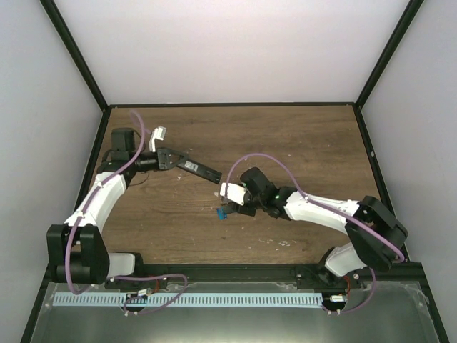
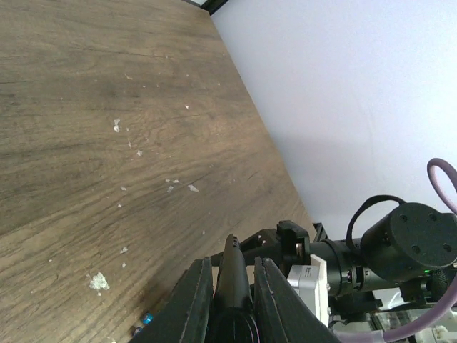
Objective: Load the batteries into the remote control
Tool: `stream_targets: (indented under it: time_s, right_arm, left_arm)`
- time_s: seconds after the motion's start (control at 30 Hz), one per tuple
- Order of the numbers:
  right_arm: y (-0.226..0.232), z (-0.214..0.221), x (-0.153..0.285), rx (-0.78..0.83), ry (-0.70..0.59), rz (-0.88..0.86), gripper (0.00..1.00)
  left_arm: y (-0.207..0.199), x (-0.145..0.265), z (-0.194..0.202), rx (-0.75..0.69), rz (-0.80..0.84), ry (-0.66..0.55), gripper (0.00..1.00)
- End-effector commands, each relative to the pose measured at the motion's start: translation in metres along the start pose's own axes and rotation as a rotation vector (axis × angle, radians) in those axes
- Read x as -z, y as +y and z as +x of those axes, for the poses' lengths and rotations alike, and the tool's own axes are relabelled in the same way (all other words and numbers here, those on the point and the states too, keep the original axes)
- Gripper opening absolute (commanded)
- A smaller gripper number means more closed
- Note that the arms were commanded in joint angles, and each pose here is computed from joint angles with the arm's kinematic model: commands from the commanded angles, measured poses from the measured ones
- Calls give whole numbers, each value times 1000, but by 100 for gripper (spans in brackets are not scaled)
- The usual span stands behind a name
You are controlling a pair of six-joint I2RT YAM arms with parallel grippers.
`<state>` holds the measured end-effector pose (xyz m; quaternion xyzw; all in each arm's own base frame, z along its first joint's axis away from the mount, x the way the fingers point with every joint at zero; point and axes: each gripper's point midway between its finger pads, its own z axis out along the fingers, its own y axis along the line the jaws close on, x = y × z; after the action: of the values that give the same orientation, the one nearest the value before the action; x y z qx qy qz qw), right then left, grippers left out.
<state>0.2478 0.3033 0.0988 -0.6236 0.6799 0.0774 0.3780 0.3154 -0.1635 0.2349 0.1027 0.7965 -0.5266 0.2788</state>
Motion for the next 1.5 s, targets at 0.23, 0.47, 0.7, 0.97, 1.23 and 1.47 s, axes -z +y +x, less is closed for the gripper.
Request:
stream_targets:
  time_s: [0.23, 0.47, 0.7, 0.97, 1.23, 1.47]
  right_arm:
    - [-15, 19, 2, -15, 61, 56, 40]
    - [-22, 17, 5, -49, 52, 84, 47]
    - [-26, -5, -5, -205, 97, -14, 53]
    - [0, -5, -22, -372, 195, -202, 65]
    - [17, 5, -21, -456, 240, -260, 65]
    - [25, 14, -28, -474, 279, -288, 65]
  left_arm:
    - [-4, 3, -11, -60, -1, -20, 0]
    - [3, 7, -13, -50, -19, -32, 0]
    - [15, 18, -17, -25, -52, -71, 0]
    - [15, 24, -19, -26, -52, -89, 0]
    - [17, 24, -17, -17, -52, -85, 0]
    - [19, 22, -17, -8, -50, -79, 0]
